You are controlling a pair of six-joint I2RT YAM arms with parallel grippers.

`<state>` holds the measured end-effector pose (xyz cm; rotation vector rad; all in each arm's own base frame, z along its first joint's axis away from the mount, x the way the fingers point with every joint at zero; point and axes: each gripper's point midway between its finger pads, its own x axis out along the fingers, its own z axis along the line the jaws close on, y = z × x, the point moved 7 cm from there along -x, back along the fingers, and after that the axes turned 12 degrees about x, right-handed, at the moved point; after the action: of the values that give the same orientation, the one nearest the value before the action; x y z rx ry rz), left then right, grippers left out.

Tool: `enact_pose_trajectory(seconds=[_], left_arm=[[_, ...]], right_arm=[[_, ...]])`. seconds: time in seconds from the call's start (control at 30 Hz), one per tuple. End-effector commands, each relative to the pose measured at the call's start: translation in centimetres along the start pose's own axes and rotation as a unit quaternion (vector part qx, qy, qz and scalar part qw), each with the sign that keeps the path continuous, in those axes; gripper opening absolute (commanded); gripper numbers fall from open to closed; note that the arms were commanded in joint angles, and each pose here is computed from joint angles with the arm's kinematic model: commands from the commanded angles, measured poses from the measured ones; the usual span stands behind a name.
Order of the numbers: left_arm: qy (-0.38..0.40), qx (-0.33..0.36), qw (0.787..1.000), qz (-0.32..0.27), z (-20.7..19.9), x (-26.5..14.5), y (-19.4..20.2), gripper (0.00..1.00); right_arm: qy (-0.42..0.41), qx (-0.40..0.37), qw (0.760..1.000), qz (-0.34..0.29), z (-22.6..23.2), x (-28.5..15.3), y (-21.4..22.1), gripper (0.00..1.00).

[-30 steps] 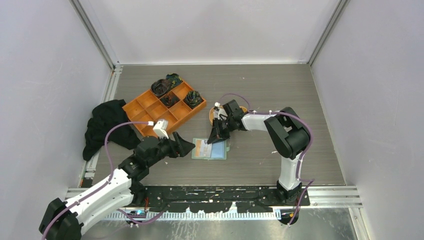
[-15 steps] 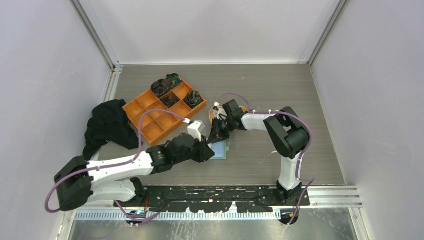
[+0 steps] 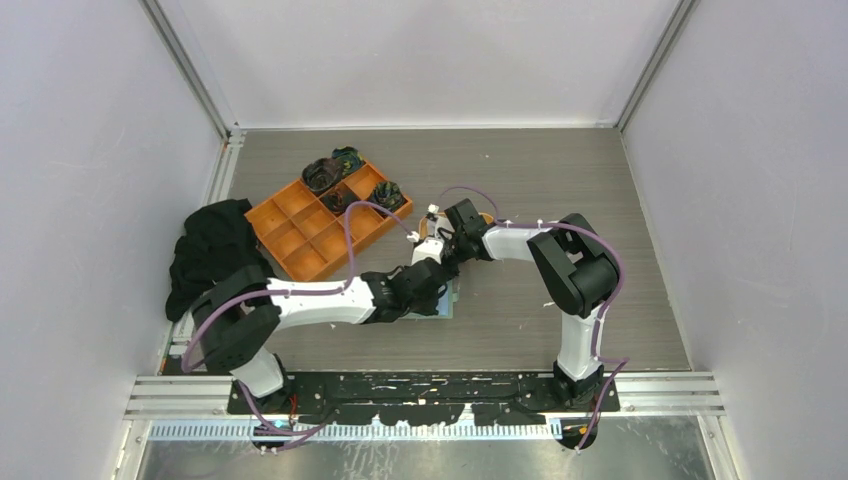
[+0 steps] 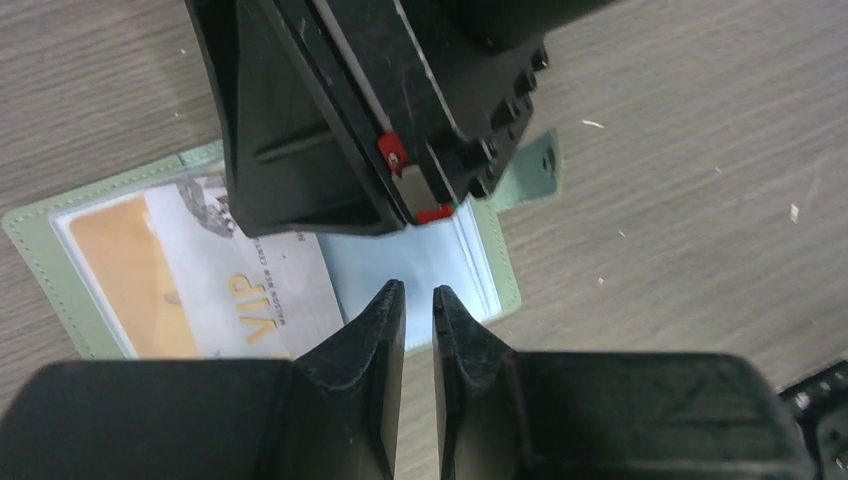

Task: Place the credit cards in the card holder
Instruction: Insert the credit card into the card holder.

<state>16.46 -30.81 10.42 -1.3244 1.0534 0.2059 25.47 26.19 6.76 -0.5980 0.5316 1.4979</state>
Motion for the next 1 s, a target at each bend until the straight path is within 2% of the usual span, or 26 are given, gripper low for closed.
enact_pose_trajectory(seconds=[0.0,0.3,0.53,0.63,0.73,0.97], left_arm=[[-0.051,0.018,0.999,-0.008,0.3,0.7,-1.2,0.18],[-0.118,0.051,0.991,0.043,0.9,2.3,-0.9,0.21],[-0.101,0.015,0.993,0.055,2.2,2.7,0.0,0.29],[-0.078,-0.006,0.995,0.056,2.5,2.7,0.0,0.32],[-0.067,-0.017,0.996,0.051,2.7,2.2,-0.3,0.35],[-0.060,-0.035,0.997,0.045,4.0,1.8,-0.6,0.36]], right_arm=[[0.035,-0.001,0.999,-0.006,-1.3,0.4,-0.2,0.17],[0.049,0.007,0.999,-0.006,-2.0,0.5,-0.5,0.18],[0.040,0.001,0.999,0.001,-1.6,0.3,-0.5,0.25],[0.041,-0.001,0.999,0.003,-1.6,0.2,-0.5,0.33],[0.036,-0.006,0.999,0.008,-1.4,0.1,-0.5,0.45],[0.026,-0.015,0.999,0.010,-0.9,-0.4,-0.7,0.55]])
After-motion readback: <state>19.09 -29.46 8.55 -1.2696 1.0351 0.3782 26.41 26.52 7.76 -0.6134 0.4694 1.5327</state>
